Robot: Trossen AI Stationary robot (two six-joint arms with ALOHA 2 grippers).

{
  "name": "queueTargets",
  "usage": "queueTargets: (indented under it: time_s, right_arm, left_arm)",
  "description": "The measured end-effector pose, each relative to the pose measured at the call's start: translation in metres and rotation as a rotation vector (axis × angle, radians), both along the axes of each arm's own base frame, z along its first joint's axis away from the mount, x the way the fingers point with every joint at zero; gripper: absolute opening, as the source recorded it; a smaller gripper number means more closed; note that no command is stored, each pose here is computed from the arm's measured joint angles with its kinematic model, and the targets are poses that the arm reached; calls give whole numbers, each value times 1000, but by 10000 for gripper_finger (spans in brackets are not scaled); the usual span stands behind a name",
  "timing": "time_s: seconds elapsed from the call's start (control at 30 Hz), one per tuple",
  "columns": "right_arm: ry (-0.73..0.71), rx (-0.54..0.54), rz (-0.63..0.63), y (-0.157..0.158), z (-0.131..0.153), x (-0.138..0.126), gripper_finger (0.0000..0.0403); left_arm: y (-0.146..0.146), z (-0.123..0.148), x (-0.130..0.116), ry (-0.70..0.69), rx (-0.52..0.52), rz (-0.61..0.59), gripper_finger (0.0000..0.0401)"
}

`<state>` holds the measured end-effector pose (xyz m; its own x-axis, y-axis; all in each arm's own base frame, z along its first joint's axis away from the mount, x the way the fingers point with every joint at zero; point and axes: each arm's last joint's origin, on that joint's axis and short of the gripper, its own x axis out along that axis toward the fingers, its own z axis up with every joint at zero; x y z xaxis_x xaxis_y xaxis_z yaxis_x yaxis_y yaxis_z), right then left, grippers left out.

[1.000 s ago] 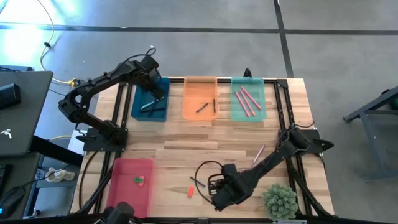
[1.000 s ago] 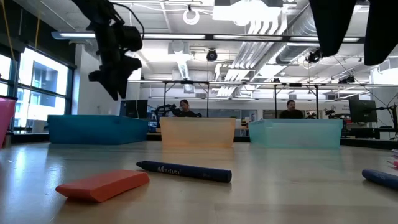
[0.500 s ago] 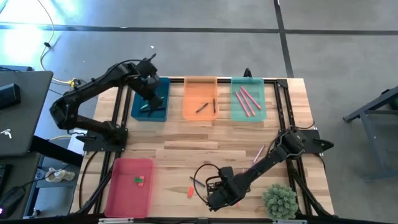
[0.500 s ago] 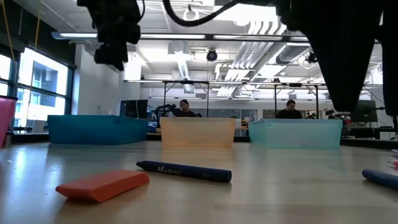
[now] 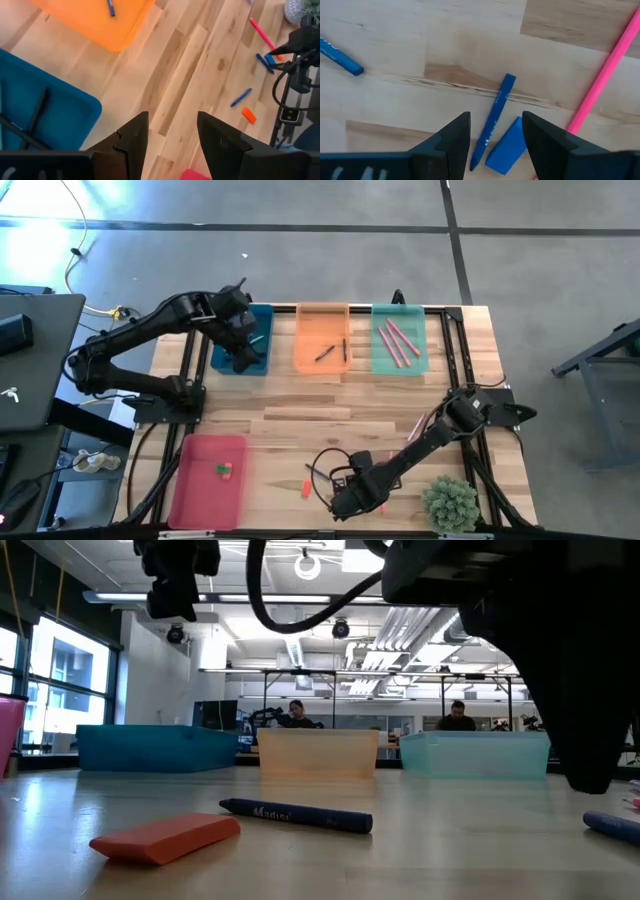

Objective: Sort crayons/erasers/pens/pencils in bins
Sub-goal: Put the blue crayon into the orange bin

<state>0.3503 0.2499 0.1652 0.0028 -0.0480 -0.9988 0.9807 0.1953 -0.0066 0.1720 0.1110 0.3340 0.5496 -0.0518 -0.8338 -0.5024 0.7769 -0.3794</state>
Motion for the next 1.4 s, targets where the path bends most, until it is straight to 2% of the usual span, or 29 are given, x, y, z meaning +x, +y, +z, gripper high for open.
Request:
queueTargets:
  time_s: [0.2,0.43,0.57,0.77,0.83,1.27,1.4]
  right_arm:
    - [-16,44,-8,-1,-22,-2,172]
    - [-12,63,-1,-6,-25,0,157]
    - [-2,96,10,-9,-25,4,118]
    - [-1,97,0,-13,-26,6,22]
    - [4,94,-1,-14,-26,6,8]
    - [-23,83,33,-14,-23,6,4]
    - [-89,10,27,-20,-12,6,3]
  left_arm:
    - [-5,0,3,1,-5,-20,156]
    - [-7,0,5,2,-13,-20,156]
    - [-7,0,5,3,-17,-11,156]
    - [-7,0,5,6,-14,-10,156]
    - [-7,0,5,6,-13,-10,156]
    - [-7,0,5,7,-9,-18,156]
    - [-7,0,5,10,-7,-17,156]
